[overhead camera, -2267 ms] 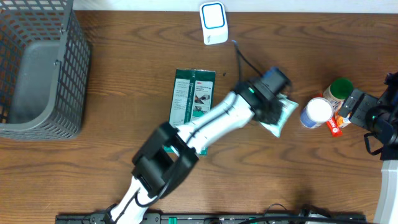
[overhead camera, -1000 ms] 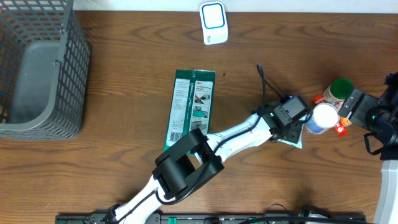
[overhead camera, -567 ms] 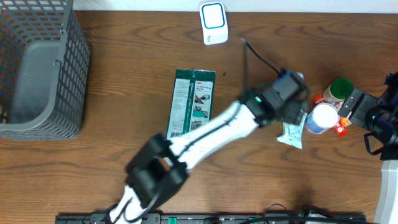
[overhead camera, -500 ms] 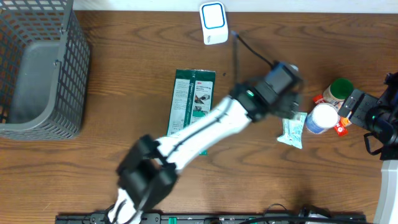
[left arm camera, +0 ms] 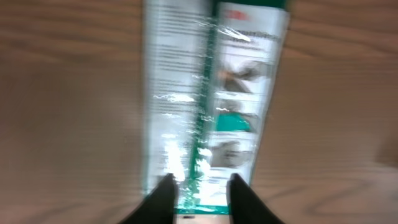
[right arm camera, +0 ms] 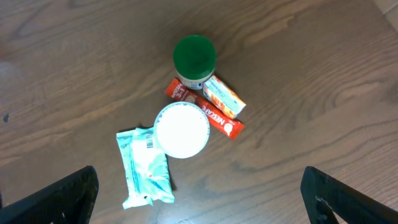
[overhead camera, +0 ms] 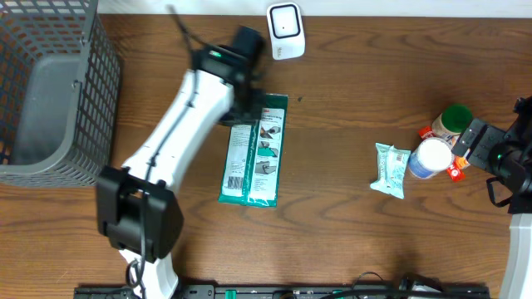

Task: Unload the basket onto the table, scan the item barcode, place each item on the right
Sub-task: 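Move the left gripper back to the green glove package and grasp it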

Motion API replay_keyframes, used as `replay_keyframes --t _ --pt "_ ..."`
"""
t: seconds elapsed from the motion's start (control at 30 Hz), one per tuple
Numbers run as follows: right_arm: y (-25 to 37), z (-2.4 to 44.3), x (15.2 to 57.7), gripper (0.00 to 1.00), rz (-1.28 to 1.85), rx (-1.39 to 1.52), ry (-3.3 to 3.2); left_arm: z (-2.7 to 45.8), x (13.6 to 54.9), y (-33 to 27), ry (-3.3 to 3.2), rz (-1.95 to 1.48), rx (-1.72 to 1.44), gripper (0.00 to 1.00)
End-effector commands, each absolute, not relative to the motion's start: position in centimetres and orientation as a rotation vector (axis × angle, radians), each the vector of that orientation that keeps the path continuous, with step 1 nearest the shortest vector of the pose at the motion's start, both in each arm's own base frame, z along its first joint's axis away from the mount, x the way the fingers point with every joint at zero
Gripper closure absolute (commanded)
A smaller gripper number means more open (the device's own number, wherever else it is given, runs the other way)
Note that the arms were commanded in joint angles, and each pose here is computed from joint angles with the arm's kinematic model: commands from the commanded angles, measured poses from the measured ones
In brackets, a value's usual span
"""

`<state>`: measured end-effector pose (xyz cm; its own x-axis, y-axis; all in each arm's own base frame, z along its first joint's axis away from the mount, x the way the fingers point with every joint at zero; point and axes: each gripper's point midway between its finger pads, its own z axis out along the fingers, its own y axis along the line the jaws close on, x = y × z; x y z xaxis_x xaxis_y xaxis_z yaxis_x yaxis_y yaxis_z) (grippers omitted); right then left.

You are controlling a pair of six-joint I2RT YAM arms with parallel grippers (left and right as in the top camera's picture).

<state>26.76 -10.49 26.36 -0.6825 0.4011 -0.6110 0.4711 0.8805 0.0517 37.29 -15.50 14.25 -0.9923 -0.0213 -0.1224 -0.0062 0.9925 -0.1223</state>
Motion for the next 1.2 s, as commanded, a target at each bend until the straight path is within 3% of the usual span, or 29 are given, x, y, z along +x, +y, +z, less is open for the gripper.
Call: replay_keyframes --t 0.0,0.23,0.57,0.77,0.8,1.17 --pt "-10.8 26.8 26.7 0.01 -0.162 0.627 2.397 14.6 38.1 -11.9 3.007 -0.153 -0.034 0.92" --pt "-10.8 26.8 26.7 0.01 -0.163 0.627 2.396 12.4 37.8 -7.8 3.064 -0.121 -0.183 0.93" --pt "-9.2 27.2 27.9 0.01 -0.018 0.601 2.369 7.3 36.5 -7.9 3.107 -0.134 -0.165 0.92" --pt "-3.8 28.2 29.1 0.01 0.398 0.501 2.343 4.5 36.1 -9.1 3.094 -0.167 -0.171 0.92" --pt "-1.7 28.5 29.3 0.05 0.540 0.440 2.344 3.6 35.7 -9.5 3.099 -0.167 -0.173 0.92" --pt "7.7 21.7 30.7 0.13 0.765 0.144 2.609 0.6 35.3 -11.9 3.050 -0.195 -0.150 0.93"
